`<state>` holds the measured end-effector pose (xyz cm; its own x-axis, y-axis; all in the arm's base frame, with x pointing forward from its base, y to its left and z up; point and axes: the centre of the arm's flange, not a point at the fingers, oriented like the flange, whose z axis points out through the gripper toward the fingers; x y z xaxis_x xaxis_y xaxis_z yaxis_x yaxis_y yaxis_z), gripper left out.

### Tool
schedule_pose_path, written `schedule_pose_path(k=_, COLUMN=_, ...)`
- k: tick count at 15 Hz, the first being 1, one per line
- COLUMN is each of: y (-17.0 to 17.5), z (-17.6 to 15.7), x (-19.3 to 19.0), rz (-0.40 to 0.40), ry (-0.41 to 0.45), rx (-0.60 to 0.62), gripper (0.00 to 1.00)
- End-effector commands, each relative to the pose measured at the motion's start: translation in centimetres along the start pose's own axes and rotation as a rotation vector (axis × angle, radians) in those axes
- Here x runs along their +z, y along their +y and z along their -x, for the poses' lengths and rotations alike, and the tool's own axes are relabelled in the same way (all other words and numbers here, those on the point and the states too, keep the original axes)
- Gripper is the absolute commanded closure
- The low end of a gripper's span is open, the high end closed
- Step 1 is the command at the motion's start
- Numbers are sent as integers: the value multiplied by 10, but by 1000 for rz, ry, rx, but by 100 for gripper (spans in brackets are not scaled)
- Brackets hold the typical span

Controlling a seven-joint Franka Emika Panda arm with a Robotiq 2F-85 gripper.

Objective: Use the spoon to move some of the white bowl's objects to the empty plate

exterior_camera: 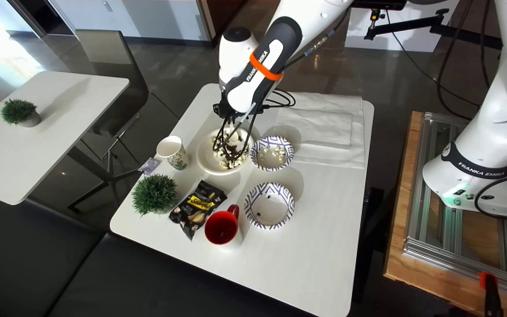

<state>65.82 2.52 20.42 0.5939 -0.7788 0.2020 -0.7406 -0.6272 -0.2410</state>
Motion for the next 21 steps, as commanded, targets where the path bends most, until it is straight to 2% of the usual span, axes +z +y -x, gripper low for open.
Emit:
schedule_pose_path(k=1, y=-14, z=3, x=9, rz=-2, ry=33, rx=19, gripper=97)
schedule_pose_path(k=9, y=-24, z=16, x=18, rz=15, ry=27, rx=14, gripper=97)
schedule_pose_path(k=21, y=-33, z=29, x=12, rz=-22, ry=-26, rx=11, gripper=97)
